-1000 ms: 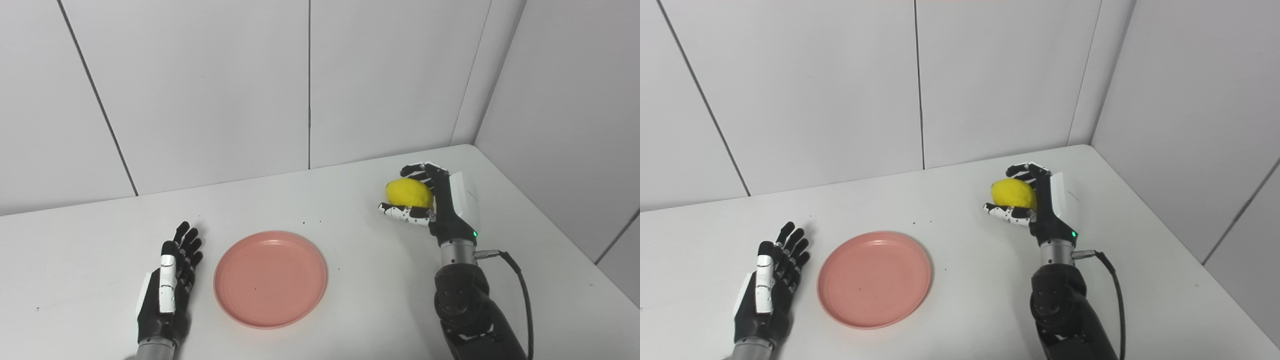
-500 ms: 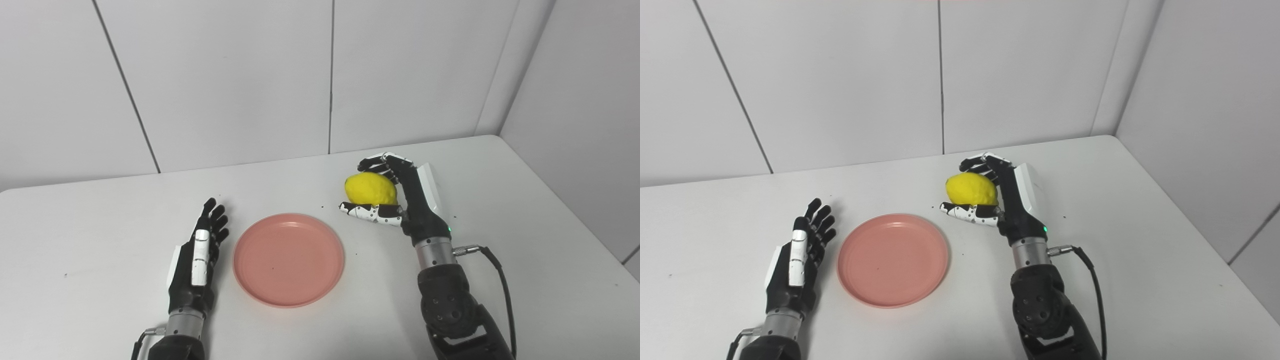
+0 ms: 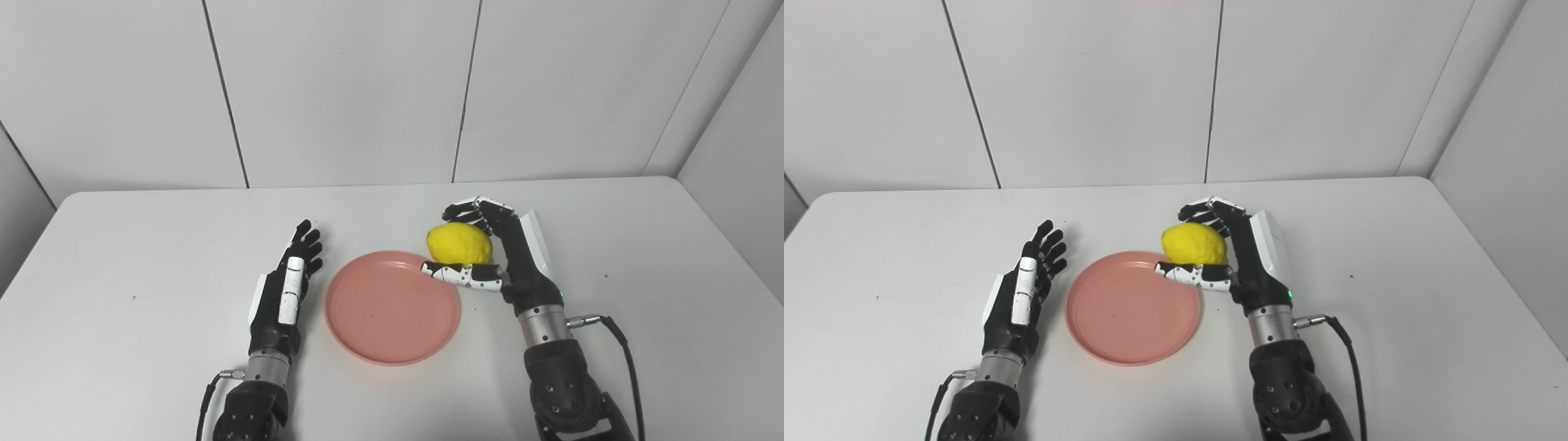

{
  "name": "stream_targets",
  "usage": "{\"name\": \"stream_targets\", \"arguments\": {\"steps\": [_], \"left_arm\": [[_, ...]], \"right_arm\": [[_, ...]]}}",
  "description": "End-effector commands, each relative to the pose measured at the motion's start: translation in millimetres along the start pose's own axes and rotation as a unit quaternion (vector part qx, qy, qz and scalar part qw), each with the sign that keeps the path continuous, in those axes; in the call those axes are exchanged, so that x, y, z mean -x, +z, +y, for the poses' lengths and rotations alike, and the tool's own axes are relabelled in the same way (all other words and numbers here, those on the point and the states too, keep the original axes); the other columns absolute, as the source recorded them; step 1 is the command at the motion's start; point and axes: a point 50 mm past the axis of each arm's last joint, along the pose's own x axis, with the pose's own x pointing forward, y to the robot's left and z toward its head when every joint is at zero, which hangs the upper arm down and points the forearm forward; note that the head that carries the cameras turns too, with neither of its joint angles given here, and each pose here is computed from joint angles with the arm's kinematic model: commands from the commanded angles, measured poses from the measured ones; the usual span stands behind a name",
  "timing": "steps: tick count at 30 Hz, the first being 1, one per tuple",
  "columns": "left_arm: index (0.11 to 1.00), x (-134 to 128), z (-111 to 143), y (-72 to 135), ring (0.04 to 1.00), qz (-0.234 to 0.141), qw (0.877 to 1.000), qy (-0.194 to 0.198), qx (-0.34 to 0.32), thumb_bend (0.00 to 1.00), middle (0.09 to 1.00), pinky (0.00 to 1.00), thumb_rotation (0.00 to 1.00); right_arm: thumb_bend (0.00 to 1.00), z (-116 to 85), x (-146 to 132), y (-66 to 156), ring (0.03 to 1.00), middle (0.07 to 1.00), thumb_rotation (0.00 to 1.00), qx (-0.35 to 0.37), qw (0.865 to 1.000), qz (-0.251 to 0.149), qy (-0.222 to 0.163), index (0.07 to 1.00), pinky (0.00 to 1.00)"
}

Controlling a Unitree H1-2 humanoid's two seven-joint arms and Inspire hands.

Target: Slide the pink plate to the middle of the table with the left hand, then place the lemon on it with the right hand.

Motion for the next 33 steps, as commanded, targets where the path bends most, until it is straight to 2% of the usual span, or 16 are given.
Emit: {"name": "stream_targets", "arguments": {"steps": [1, 8, 12, 15, 20, 25, 29, 33], "left_arm": [[0.918, -9, -10, 16, 0.932, -0.032, 0.999, -0.003, 0.001, 0.62, 0.932, 0.92, 1.00], [0.925, -10, -15, 16, 0.930, -0.029, 1.000, -0.005, 0.000, 0.60, 0.935, 0.91, 1.00], [0.924, -10, -17, 17, 0.924, -0.031, 1.000, -0.005, -0.002, 0.58, 0.929, 0.90, 1.00], [0.920, -10, -17, 17, 0.922, -0.029, 1.000, -0.003, -0.004, 0.58, 0.925, 0.90, 1.00], [0.921, -11, -16, 17, 0.922, -0.024, 1.000, -0.001, -0.004, 0.59, 0.928, 0.90, 1.00], [0.923, -12, -16, 17, 0.922, -0.022, 1.000, -0.002, -0.006, 0.60, 0.931, 0.89, 1.00], [0.920, -12, -16, 16, 0.918, -0.021, 1.000, -0.002, -0.005, 0.60, 0.928, 0.89, 1.00], [0.921, -12, -17, 17, 0.921, -0.020, 1.000, -0.002, -0.007, 0.61, 0.930, 0.89, 1.00]], "right_arm": [[0.52, 2, -11, 17, 0.427, 0.487, 0.00, -0.008, 0.999, -0.053, 0.001, 0.523, 0.40], [0.52, 14, -12, 16, 0.430, 0.493, 0.00, -0.010, 0.998, -0.054, 0.027, 0.515, 0.40], [0.52, 25, -15, 14, 0.425, 0.485, 0.00, 0.002, 0.996, -0.067, 0.051, 0.524, 0.39], [0.52, 33, -17, 11, 0.434, 0.483, 0.00, 0.007, 0.996, -0.062, 0.061, 0.520, 0.43], [0.52, 42, -19, 7, 0.433, 0.489, 0.00, 0.034, 0.995, -0.057, 0.070, 0.515, 0.43], [0.52, 48, -23, 2, 0.424, 0.484, 0.00, 0.049, 0.994, -0.055, 0.085, 0.527, 0.43], [0.52, 51, -23, -3, 0.432, 0.483, 0.00, 0.055, 0.992, -0.050, 0.098, 0.525, 0.46], [0.52, 54, -24, -9, 0.426, 0.491, 0.00, 0.066, 0.991, -0.053, 0.106, 0.524, 0.44]]}}
